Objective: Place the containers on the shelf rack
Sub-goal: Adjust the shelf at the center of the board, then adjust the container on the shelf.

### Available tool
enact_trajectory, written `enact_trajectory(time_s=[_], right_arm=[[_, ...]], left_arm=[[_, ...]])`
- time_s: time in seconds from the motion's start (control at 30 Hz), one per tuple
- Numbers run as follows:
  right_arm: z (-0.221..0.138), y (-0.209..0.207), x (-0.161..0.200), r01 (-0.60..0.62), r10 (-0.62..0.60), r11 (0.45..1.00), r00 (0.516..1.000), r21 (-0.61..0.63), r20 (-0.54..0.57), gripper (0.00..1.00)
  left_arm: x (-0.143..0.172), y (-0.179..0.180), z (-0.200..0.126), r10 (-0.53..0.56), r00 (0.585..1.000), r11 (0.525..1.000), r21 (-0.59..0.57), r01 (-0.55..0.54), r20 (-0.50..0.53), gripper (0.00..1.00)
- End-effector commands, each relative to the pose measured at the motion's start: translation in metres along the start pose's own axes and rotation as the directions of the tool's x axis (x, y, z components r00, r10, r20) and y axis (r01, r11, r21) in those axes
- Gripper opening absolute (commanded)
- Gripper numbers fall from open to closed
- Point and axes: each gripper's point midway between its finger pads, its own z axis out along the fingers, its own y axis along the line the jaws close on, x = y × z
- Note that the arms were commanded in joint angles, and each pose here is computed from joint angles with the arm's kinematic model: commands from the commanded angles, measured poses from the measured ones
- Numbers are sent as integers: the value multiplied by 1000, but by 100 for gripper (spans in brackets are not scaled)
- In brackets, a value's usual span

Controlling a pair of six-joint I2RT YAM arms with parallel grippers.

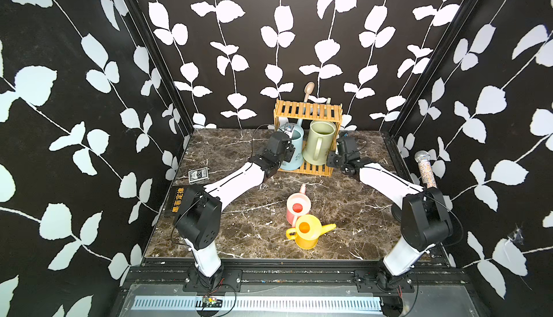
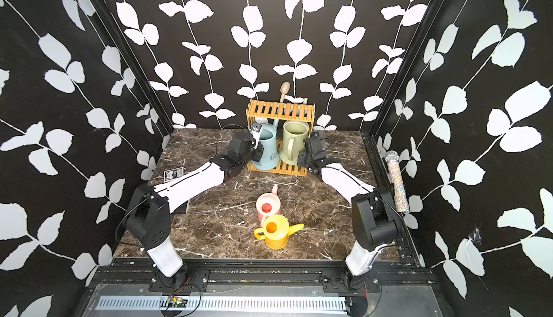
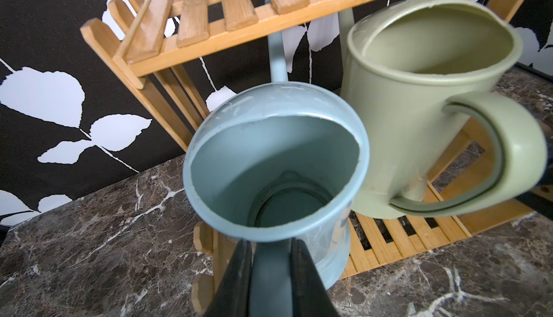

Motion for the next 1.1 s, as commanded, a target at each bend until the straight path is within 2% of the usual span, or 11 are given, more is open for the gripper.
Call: enact_trajectory(time_s=[0.0,0.23,0.4,0.43,0.63,0.83,1.07], right_arm=[[-44,12,-25,18,-15,999,998,-43,62,42],[-88,13,-31,-41,44,998,996,-50,74,43],[-96,49,-33,-56,64,993,995,-105,75,46],[-101,61,-43,-59,71,990,993,-127,93,47],[-82,93,-53,-86,98,987,992,-135,84,51],[-45,85,-50,-123,124,992,990,-25,68,56],[-13,86,-45,-120,120,993,992,9,45,53]], left_arm=[[35,-1,3,-2,996,1000,-22,-1,-94,0],[46,-5,4,-40,991,999,-11,39,-126,0],[42,-6,1,-47,990,999,-1,47,-134,0],[41,-6,1,-47,990,999,0,47,-134,0],[43,-7,1,-54,988,999,2,55,-146,0],[45,-8,2,-56,987,998,4,57,-153,0],[46,-8,4,-53,986,999,2,54,-156,0]])
